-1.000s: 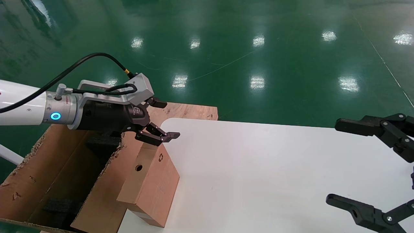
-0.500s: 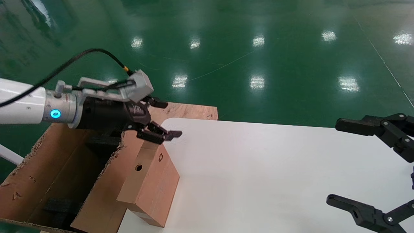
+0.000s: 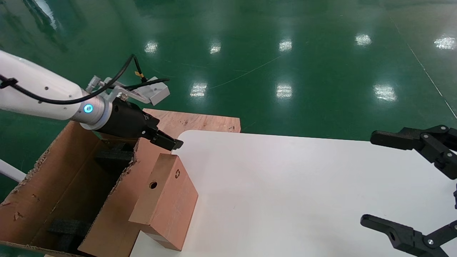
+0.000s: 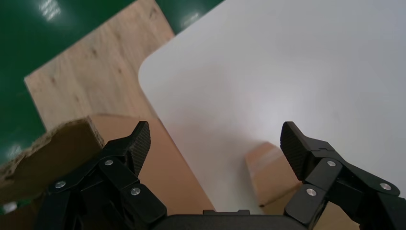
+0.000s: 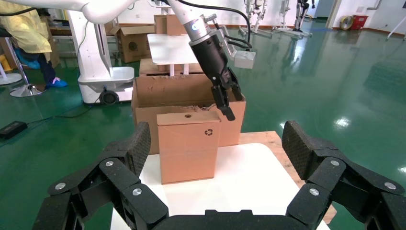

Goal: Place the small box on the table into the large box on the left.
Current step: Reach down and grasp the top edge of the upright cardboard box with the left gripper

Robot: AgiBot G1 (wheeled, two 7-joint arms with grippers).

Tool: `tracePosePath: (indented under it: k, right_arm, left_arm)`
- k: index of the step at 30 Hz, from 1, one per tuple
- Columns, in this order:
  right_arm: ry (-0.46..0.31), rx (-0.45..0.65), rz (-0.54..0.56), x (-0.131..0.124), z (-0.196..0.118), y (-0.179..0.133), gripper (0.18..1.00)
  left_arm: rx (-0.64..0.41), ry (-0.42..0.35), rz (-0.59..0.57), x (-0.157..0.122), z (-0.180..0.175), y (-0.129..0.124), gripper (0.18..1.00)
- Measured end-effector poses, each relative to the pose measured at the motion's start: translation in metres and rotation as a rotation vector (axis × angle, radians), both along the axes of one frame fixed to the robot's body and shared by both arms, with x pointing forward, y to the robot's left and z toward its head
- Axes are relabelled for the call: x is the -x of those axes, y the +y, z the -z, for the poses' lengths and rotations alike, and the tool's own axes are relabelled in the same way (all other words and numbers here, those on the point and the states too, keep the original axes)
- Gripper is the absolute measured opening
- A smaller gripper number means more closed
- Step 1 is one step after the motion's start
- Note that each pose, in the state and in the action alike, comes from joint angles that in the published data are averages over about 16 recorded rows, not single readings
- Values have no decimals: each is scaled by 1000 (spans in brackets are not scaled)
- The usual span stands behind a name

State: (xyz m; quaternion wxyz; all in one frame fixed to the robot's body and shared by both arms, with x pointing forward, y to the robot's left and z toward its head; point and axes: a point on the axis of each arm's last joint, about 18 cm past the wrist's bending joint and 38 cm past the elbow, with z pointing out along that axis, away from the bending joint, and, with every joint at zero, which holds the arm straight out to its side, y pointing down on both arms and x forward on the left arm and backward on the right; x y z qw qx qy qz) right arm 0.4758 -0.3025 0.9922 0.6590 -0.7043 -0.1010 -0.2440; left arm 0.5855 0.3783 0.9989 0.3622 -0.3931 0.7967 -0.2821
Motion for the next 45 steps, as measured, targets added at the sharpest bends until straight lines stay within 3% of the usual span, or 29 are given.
tracePosePath:
  k: [17,45]
  right_arm:
    - [0,0,0,0,0,0,1001]
    - [0,0,0,0,0,0,1001]
  left_arm:
    - [-8,110,-76,2,8,-10,1001]
    - [-53,275,-21,31,12,-18,1001]
